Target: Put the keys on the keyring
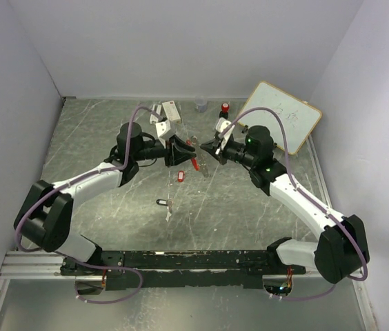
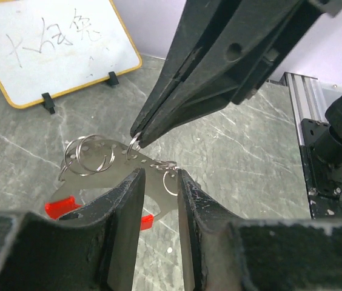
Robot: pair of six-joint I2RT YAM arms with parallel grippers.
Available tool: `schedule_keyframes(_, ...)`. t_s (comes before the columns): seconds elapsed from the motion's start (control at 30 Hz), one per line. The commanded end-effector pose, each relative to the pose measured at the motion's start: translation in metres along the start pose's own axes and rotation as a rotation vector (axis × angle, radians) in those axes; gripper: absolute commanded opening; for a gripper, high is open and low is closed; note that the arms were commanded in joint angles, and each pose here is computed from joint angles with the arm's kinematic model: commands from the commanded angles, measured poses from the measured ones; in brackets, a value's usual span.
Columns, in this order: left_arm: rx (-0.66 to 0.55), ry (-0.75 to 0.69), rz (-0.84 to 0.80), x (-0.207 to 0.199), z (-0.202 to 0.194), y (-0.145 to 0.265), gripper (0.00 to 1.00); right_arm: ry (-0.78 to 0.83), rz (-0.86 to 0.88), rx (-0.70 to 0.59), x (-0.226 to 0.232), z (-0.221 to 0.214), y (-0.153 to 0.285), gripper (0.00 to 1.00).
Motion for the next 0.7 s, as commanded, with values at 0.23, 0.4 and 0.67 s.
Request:
schedule_keyframes(0.23,-0.097,-0.225,0.066,-0.009,0.023,0.023,0.39,0.208,0.084,-0.120,0.016,0.008,0.007,0.00)
schedule_keyframes(0.4,-0.086,-0.211,0.034,-0.010,0.018,0.020,0.39,0.221,0.134,-0.123,0.023,0.004,0.007,0.00)
schedule_keyframes(0.67,-0.104,-0.221,0.060,-0.004,0.019,0.017,0.39,0.241,0.202,-0.130,0.032,0.002,0.006,0.00)
Point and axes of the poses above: each gripper's point midway between its finger pads, its own y axis back along the fingers, its own x axis along the line the jaws close on, z = x × y, the point moved 3 cm from there along y, back along the fingers, and after that the axes turned 12 degrees about -y, right-handed, at the moved point
